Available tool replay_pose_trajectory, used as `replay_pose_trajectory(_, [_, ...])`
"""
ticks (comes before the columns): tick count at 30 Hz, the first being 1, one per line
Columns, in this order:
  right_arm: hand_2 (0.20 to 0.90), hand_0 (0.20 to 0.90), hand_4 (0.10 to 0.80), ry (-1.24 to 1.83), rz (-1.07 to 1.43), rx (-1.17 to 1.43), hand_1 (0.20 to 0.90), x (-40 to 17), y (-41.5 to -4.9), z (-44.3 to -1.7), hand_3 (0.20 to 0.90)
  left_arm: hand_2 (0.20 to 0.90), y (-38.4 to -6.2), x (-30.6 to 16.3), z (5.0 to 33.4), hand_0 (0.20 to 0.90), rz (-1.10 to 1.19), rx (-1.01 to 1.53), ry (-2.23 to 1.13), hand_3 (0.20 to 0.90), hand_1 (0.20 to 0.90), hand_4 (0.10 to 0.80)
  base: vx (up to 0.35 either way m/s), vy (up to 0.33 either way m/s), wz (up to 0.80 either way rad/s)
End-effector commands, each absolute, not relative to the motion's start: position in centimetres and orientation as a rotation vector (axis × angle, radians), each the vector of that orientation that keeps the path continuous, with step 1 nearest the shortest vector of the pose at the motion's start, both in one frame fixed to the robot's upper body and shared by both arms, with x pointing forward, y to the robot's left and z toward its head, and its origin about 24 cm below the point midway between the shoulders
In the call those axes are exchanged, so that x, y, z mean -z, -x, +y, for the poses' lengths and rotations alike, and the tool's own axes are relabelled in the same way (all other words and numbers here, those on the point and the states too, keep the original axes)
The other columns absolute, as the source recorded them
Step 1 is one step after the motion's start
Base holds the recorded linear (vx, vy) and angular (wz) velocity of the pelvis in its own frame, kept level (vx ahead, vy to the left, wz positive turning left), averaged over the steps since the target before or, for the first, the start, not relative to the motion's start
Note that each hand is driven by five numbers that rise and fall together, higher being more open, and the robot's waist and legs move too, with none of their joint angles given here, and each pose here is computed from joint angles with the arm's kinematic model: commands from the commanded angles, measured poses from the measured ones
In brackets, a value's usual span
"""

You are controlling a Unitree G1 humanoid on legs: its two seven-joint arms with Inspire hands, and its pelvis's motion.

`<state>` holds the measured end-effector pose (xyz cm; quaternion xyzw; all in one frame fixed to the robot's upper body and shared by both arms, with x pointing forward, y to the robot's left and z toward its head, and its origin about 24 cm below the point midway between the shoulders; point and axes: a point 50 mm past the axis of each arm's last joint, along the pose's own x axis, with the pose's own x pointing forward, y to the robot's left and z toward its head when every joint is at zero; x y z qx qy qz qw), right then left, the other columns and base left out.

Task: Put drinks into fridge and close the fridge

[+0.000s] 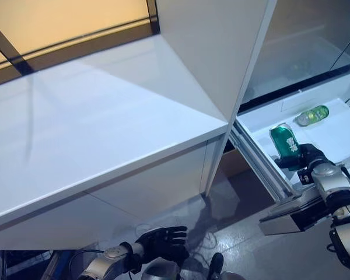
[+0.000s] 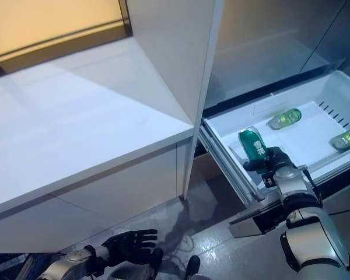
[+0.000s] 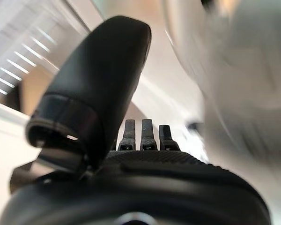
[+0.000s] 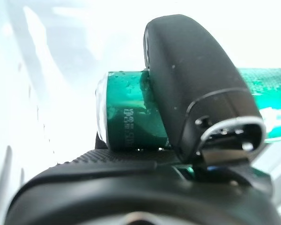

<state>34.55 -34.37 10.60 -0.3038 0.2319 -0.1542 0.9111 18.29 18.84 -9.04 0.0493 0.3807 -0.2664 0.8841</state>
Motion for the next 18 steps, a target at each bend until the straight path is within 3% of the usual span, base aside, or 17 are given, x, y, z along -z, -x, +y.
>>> replay_pose_trajectory(1, [0.300,0.300,0.100,0.693,0.259,0.369,0.300,-18.1,-36.3,-34.9,0.200,0.900,-21.3,6.7,18.7,0.900,0.513,0.539,-0.295,0.900,0.900,0.800,-0.093,-0.057,0.00])
replay_pose_trajectory(9, [0.300,0.300,0.100,0.734,0.380,0.298,0.300,-16.7,-35.8,-35.4,0.200,0.900,-21.7,8.1,23.0,0.900,0.560,0.350,-0.547,0.900,0.900,0.800,-0.060,-0.012,0.00])
replay_pose_trajectory(16, [0.300,0.300,0.100,0.753,0.432,0.284,0.300,-17.0,-35.8,-35.6,0.200,0.900,-22.5,7.9,22.7,0.900,0.573,0.338,-0.486,0.900,0.900,0.800,-0.065,0.027,-0.01])
replay_pose_trajectory(18, [0.867,0.867,0.762,0.746,0.445,0.282,0.867,-17.0,-35.8,-35.6,0.862,0.900,-22.7,7.7,22.3,0.900,0.564,0.361,-0.465,0.900,0.900,0.800,-0.061,0.011,-0.01])
